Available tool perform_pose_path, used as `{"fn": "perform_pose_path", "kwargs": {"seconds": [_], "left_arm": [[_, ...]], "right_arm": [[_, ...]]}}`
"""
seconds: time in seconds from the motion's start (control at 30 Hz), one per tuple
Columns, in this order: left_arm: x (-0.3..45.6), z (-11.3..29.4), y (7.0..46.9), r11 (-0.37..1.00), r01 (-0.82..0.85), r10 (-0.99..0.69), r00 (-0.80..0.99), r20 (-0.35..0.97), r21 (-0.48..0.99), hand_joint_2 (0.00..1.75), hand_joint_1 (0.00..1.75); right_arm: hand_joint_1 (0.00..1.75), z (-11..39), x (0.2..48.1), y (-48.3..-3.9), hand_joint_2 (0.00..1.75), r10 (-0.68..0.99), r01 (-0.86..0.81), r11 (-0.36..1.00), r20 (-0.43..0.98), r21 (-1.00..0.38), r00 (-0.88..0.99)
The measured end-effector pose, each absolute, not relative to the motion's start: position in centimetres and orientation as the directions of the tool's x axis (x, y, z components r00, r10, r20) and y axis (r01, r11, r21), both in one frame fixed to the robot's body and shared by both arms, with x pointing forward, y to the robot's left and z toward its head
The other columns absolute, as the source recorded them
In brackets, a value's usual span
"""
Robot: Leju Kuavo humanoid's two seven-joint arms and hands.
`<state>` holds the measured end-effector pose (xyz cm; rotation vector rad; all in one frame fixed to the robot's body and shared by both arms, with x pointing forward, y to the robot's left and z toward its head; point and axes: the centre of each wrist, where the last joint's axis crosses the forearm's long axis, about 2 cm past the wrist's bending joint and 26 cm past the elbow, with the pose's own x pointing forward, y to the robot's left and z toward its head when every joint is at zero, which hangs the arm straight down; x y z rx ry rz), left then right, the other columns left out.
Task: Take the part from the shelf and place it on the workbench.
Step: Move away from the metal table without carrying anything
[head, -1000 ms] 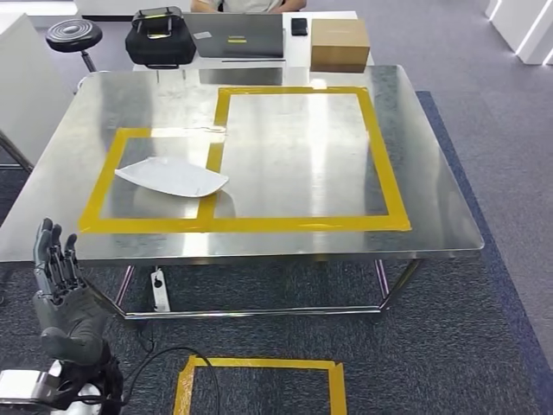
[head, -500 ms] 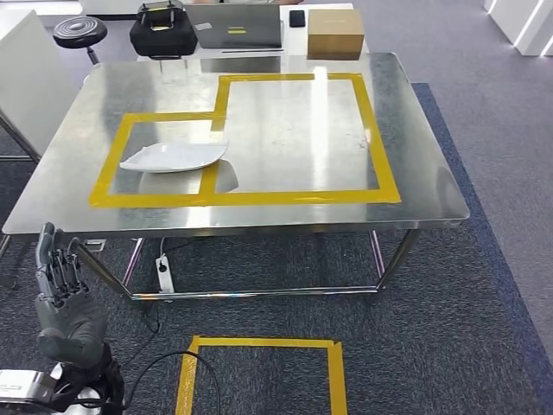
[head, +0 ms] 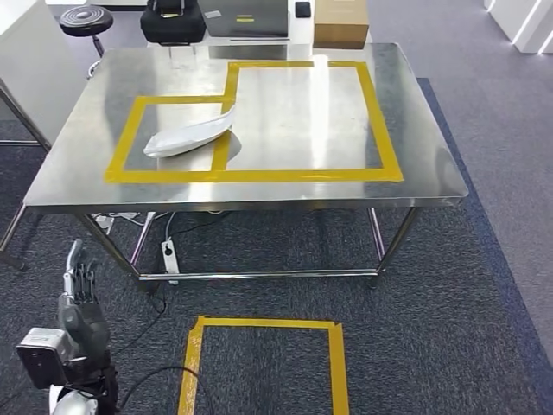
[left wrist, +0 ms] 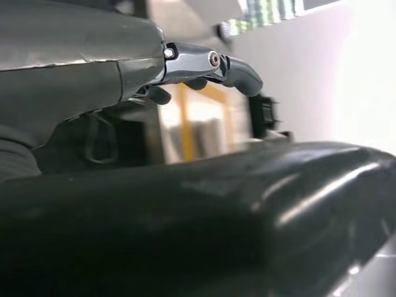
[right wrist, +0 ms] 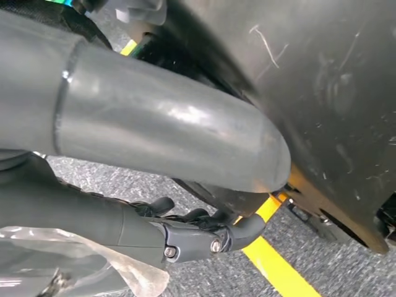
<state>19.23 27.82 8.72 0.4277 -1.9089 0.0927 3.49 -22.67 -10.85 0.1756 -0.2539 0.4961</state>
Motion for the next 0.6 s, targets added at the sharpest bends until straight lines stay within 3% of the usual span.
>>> {"fn": "perform_pose_path", "kwargs": {"seconds": [0.17, 0.33, 0.43, 0.6], "left_arm": [[18.4, 1.5, 29.3, 0.929, -0.234, -0.289, 0.026, 0.957, 0.287, 0.00, 0.00], [14.4, -6.1, 29.7, 0.937, -0.101, -0.269, 0.407, 0.873, 0.335, 0.00, 0.00], [11.3, -8.5, 29.3, 0.944, -0.034, -0.253, 0.563, 0.787, 0.328, 0.00, 0.00], [8.4, -10.0, 28.9, 0.953, 0.011, -0.231, 0.676, 0.699, 0.304, 0.00, 0.00]], "right_arm": [[0.00, -10.9, 3.7, -22.8, 0.00, 0.448, -0.494, 0.862, 0.287, 0.113, 0.847], [0.00, -10.9, 3.7, -23.0, 0.00, 0.462, -0.507, 0.854, 0.276, 0.118, 0.843], [0.00, -10.9, 3.7, -23.0, 0.00, 0.468, -0.513, 0.850, 0.275, 0.121, 0.840], [0.00, -10.9, 3.6, -23.0, 0.00, 0.474, -0.518, 0.846, 0.271, 0.123, 0.838]]}}
